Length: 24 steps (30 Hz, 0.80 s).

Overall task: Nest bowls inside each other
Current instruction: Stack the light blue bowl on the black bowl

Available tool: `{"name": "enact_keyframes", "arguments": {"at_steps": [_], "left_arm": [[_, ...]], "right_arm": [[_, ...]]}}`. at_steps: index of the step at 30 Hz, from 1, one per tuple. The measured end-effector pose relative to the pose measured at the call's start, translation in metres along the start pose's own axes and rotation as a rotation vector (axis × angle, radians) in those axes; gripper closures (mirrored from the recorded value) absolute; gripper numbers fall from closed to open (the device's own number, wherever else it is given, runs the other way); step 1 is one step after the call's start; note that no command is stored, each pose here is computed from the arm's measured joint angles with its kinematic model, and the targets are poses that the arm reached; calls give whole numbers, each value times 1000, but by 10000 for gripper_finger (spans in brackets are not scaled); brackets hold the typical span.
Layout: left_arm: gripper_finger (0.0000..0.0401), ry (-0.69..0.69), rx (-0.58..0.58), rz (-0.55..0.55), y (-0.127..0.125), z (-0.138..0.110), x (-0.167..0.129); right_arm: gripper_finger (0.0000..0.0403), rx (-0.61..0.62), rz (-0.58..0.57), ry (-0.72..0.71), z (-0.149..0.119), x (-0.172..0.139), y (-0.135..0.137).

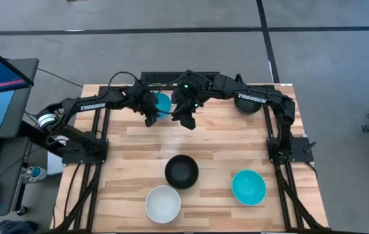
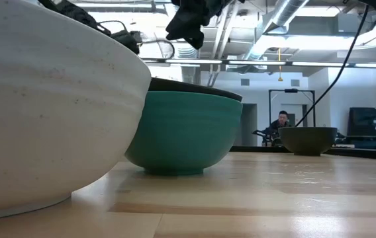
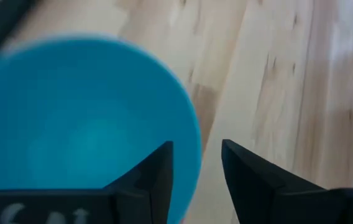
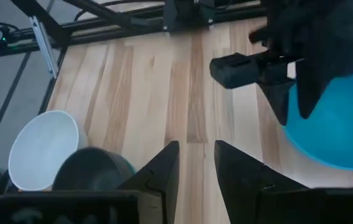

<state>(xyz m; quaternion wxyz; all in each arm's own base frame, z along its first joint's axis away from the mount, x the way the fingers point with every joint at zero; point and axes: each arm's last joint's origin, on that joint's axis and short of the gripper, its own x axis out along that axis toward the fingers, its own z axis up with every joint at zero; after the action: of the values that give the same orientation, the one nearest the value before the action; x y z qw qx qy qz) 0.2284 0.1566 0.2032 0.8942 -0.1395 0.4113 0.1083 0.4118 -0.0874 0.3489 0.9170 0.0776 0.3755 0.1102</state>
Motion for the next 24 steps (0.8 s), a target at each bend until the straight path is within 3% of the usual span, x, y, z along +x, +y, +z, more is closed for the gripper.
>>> {"name": "enact_keyframes", "arguments": {"at_steps": [6, 12, 17, 24], "left_arm": [[272, 50, -6, -48, 2, -5, 18], [272, 67, 11, -27, 5, -5, 24], [272, 48, 18, -13, 6, -3, 25], [272, 41, 19, 16, 11, -2, 24]], "right_arm": [[278, 4, -2, -25, 3, 0, 0], [278, 13, -30, -59, 6, -1, -3], [278, 89, -203, -59, 6, -2, -8], [278, 104, -356, -94, 12, 6, 10]]}}
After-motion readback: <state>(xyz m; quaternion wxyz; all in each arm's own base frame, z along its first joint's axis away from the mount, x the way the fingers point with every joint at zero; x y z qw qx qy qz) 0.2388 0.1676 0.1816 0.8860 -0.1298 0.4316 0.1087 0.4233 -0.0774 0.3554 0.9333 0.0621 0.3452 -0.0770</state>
